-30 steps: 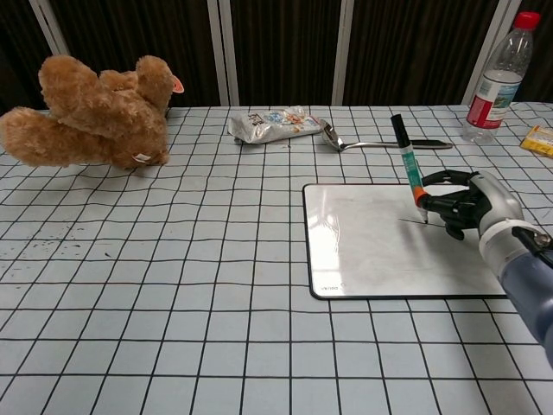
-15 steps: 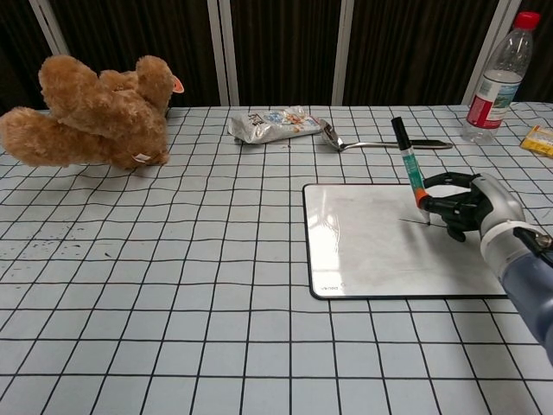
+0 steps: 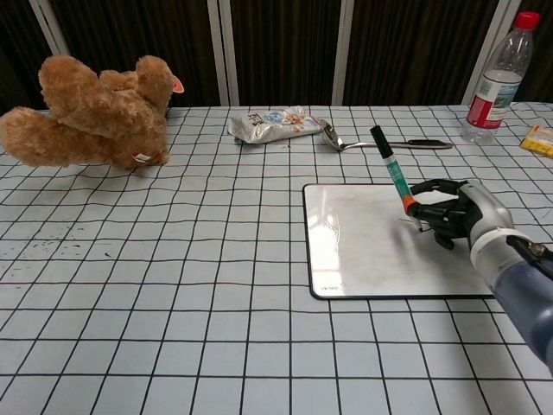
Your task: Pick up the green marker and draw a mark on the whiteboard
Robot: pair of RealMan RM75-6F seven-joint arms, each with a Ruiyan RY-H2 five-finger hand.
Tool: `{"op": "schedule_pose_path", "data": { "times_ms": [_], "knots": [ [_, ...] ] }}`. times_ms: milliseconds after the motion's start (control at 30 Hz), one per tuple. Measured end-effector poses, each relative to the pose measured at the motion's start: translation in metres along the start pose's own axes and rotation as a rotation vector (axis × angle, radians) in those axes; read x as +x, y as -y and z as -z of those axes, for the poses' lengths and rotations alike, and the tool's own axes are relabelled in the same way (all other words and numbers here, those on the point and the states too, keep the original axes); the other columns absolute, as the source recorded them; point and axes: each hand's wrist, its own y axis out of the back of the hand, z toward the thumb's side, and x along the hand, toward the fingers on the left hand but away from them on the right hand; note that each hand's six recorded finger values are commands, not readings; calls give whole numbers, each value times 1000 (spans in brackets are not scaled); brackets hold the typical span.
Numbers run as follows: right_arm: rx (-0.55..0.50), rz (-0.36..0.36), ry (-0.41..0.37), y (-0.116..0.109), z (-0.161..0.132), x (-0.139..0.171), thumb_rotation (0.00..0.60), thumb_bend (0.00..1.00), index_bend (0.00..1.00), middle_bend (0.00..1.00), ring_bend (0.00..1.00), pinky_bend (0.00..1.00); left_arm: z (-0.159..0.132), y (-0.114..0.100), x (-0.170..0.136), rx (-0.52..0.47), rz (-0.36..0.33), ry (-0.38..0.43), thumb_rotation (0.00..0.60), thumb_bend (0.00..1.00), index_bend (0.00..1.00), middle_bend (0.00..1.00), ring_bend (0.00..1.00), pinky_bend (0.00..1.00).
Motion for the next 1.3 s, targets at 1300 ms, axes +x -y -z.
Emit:
{"op": "schedule_pose_path", "data": {
  "times_ms": [1300],
  "knots": [
    [561,83,-262,-102,-60,-7,600,613,899,1000,1000,878,2,0,-1,15,-7,-8,600,0,0,0,0,0]
  ]
}}
